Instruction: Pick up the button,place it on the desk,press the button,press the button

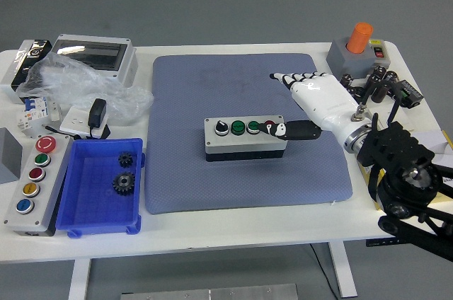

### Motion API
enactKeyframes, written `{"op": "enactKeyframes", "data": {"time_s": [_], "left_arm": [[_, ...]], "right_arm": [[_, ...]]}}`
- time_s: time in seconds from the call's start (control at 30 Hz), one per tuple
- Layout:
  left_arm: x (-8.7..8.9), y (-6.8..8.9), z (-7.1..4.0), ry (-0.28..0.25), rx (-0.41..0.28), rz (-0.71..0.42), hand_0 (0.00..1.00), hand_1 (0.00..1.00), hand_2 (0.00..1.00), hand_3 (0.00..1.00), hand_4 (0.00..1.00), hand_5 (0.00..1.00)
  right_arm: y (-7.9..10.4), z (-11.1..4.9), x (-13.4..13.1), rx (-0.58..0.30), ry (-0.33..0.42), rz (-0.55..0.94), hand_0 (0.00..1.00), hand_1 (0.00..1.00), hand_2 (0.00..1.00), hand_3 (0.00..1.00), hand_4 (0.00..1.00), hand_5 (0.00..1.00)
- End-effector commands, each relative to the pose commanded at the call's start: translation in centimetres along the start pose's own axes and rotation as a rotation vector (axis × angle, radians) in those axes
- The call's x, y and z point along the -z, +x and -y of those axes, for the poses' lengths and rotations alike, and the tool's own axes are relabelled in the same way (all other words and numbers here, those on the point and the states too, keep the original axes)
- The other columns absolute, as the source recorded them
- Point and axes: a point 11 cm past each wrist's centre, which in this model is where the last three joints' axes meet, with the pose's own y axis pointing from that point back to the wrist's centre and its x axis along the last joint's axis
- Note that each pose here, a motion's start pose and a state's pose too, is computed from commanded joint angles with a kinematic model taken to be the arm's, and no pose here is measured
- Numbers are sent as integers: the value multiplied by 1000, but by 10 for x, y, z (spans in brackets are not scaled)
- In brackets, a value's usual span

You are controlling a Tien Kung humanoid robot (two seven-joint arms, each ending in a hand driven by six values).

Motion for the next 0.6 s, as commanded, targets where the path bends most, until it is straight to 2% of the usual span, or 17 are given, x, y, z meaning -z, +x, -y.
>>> {"op": "enactKeyframes", "data": {"time_s": [0.1,0.13,0.33,0.37,0.6], "left_arm": [[0,0,0,0,0,0,665,680,603,616,569,392],[0,0,0,0,0,0,665,679,603,615,570,392],[-1,0,0,-3,1,-1,665,679,603,615,570,392],[-1,0,0,-3,1,-1,665,679,603,614,570,392],[-2,1,0,-8,1,-1,665,679,603,614,570,391]], "right_arm": [[-4,0,-3,48,-19,-49,346,415,282,815,430,158],[-5,0,-4,63,-22,-62,354,385,241,828,341,77],[-11,2,2,117,-9,-97,354,385,241,828,341,77],[-11,2,4,119,-3,-97,367,379,219,845,341,2],[-13,5,24,123,55,-87,362,361,213,848,346,2]]}}
